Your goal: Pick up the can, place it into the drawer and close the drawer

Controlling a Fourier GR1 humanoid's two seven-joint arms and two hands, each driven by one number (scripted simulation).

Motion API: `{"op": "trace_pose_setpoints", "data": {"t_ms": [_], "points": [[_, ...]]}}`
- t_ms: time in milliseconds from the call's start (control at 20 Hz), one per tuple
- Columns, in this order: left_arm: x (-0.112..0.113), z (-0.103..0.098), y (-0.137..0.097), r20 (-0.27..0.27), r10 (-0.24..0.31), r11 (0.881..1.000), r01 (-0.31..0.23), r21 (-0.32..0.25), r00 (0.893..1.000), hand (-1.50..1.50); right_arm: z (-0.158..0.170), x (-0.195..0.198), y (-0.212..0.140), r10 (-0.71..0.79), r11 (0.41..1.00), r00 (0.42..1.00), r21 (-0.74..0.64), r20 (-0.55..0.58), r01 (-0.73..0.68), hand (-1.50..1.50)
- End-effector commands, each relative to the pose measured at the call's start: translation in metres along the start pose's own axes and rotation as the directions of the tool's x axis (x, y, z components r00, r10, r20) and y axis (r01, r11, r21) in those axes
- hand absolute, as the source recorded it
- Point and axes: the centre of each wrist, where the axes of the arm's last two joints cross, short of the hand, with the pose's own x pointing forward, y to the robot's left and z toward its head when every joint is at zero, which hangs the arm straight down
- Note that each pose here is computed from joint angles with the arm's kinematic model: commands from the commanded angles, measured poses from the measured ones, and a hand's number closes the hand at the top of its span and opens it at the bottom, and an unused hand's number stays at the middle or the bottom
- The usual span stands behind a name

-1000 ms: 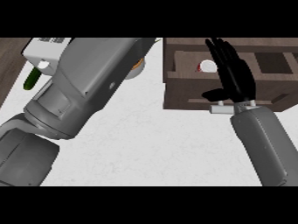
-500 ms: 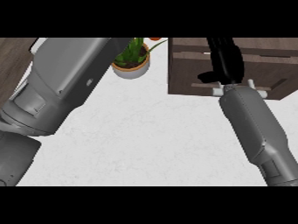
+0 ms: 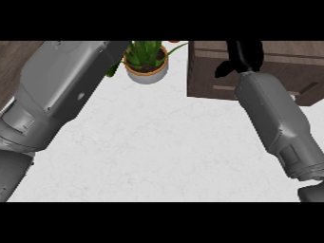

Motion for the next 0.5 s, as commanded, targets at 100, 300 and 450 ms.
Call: {"op": "trace_pose_setpoints", "data": {"t_ms": [100, 300, 450], "points": [[-0.008, 0.004, 0.015, -0.001, 0.004, 1.000, -0.004, -0.013, 1.000, -1.50, -0.027, 0.011, -0.015, 0.007, 0.998, 1.000, -0.070, 0.009, -0.007, -1.50], [-0.010, 0.003, 0.036, -0.001, 0.004, 1.000, -0.004, -0.009, 1.000, -1.50, -0.042, 0.020, -0.029, -0.052, 0.995, 0.999, -0.080, 0.010, 0.053, -1.50], [-0.012, 0.006, 0.044, -0.013, -0.002, 1.000, 0.002, -0.015, 1.000, -1.50, -0.048, 0.020, -0.037, -0.146, 0.985, 0.989, -0.093, 0.006, 0.146, -1.50]]}}
